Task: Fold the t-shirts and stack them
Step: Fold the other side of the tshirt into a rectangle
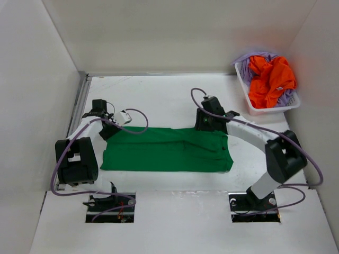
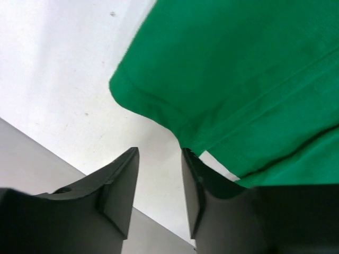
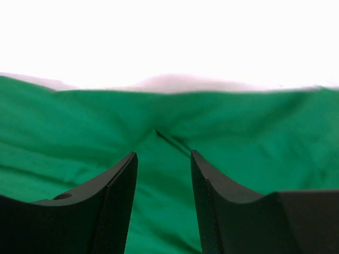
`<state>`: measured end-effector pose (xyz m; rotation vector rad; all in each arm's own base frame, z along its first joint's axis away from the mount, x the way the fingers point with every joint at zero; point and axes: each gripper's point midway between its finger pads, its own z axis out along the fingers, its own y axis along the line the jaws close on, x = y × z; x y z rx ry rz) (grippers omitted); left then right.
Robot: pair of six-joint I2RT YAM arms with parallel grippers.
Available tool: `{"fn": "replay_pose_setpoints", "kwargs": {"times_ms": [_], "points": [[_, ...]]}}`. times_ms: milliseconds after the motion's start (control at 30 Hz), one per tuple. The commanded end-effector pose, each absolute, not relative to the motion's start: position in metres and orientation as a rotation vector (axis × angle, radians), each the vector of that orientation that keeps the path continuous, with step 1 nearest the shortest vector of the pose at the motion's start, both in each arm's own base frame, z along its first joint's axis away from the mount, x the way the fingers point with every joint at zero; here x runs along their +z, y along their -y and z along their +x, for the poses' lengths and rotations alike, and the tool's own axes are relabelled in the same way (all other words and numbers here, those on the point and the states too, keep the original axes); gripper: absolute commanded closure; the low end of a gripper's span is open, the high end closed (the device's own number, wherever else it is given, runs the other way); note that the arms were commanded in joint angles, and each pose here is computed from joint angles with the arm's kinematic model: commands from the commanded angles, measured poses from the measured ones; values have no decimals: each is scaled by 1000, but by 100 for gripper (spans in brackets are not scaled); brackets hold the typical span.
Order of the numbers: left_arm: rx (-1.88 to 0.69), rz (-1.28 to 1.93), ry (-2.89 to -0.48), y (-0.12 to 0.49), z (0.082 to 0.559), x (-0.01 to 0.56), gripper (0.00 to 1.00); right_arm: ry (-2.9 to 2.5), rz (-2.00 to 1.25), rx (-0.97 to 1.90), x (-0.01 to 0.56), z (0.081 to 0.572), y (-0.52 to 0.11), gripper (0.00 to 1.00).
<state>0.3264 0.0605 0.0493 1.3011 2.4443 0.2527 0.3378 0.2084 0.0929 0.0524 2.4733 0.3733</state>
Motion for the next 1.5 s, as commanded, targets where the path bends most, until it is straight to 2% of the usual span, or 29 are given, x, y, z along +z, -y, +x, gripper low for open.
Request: {"fn": "replay_pose_setpoints", "kwargs": {"times_ms": [0, 367, 467, 633, 733, 900, 1300, 1467], "points": [[288, 1197, -2400, -60, 339, 67, 60, -2410, -48, 401, 106, 364, -238, 50], [265, 1127, -2446, -59, 331, 54, 56, -2558, -86, 365, 53, 351, -248, 52], [266, 1121, -2451, -59, 331, 53, 56, -2585, -93, 362, 43, 348, -251, 60], [272, 1121, -2448, -59, 332, 55, 56, -2599, -83, 375, 42, 340, -252, 81], [280, 1119, -2447, -60, 334, 56, 56, -2583, -81, 398, 55, 330, -255, 83], [288, 1119, -2444, -61, 334, 57, 56, -2596, -113, 434, 67, 296, -269, 83], [329, 1130, -2394, -61, 346, 73, 56, -2721, -245, 553, 60, 215, -289, 75], [327, 1204, -2277, -30, 358, 101, 53, -2684, -373, 648, 88, 184, -293, 65]]}}
